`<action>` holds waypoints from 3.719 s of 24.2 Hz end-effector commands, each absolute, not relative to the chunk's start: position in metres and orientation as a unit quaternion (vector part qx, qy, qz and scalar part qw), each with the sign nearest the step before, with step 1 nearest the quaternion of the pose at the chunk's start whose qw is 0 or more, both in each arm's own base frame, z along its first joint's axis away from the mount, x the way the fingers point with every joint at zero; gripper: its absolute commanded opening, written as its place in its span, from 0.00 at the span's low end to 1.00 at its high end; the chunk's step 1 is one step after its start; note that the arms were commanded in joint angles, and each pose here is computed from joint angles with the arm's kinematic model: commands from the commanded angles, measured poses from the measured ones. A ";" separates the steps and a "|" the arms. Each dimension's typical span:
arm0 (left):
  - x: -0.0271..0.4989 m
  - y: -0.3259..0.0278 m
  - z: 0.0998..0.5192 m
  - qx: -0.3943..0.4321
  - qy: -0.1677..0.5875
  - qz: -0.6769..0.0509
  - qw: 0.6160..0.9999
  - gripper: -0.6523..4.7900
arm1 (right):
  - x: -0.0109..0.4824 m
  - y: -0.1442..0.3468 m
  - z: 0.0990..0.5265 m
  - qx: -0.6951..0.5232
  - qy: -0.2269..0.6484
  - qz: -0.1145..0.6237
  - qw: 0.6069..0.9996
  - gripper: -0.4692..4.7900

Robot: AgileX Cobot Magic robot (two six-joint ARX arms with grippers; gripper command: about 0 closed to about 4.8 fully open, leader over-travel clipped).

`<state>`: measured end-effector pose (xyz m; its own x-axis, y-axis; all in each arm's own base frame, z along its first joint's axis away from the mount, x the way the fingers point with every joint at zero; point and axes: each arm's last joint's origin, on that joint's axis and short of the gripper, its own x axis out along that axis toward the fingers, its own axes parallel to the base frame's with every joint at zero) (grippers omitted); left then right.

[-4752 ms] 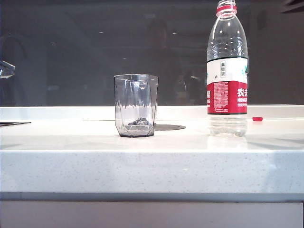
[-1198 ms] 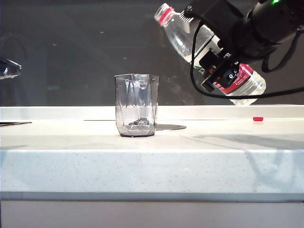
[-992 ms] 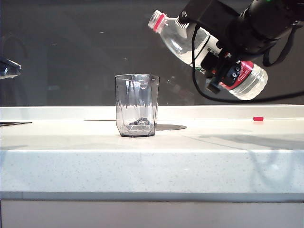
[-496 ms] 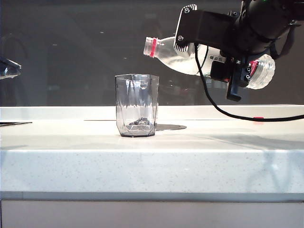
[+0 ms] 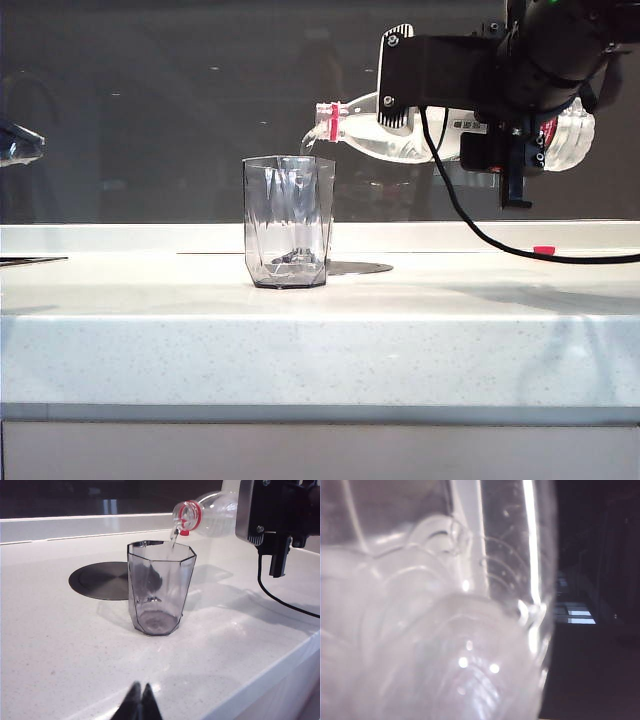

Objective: Pick up the mineral water bottle on the table and pour water into the mug until it's half full.

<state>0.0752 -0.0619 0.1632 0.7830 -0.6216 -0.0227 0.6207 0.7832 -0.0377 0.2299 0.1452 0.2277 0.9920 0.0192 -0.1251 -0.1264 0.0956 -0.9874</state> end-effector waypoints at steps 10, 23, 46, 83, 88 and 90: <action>0.080 -0.055 0.165 -0.015 0.012 -0.287 0.958 0.11 | 0.230 0.146 0.241 -0.673 0.009 0.021 0.739 0.51; 0.076 -0.060 0.165 -0.015 0.013 -0.321 0.947 0.11 | 0.230 0.145 0.242 -0.689 0.009 0.017 0.725 0.51; 0.076 -0.060 0.165 -0.015 0.013 -0.321 0.947 0.11 | 0.230 0.145 0.242 -0.707 0.008 0.017 0.707 0.51; 0.076 -0.060 0.165 -0.015 0.013 -0.321 0.947 0.11 | 0.227 0.151 0.241 -0.562 0.004 0.033 0.827 0.51; 0.076 -0.060 0.165 -0.015 0.013 -0.321 0.947 0.11 | 0.226 0.151 0.241 -0.460 0.007 0.033 0.887 0.54; 0.076 -0.060 0.165 -0.015 0.013 -0.321 0.947 0.11 | 0.226 0.151 0.242 -0.405 0.008 0.032 0.914 0.57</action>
<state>0.0764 -0.0604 0.1632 0.7956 -0.6054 -0.0227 0.6044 0.7958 -0.0377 0.2263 0.1510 0.2321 0.9947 0.0477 -0.0914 -0.1028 0.5308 -0.8412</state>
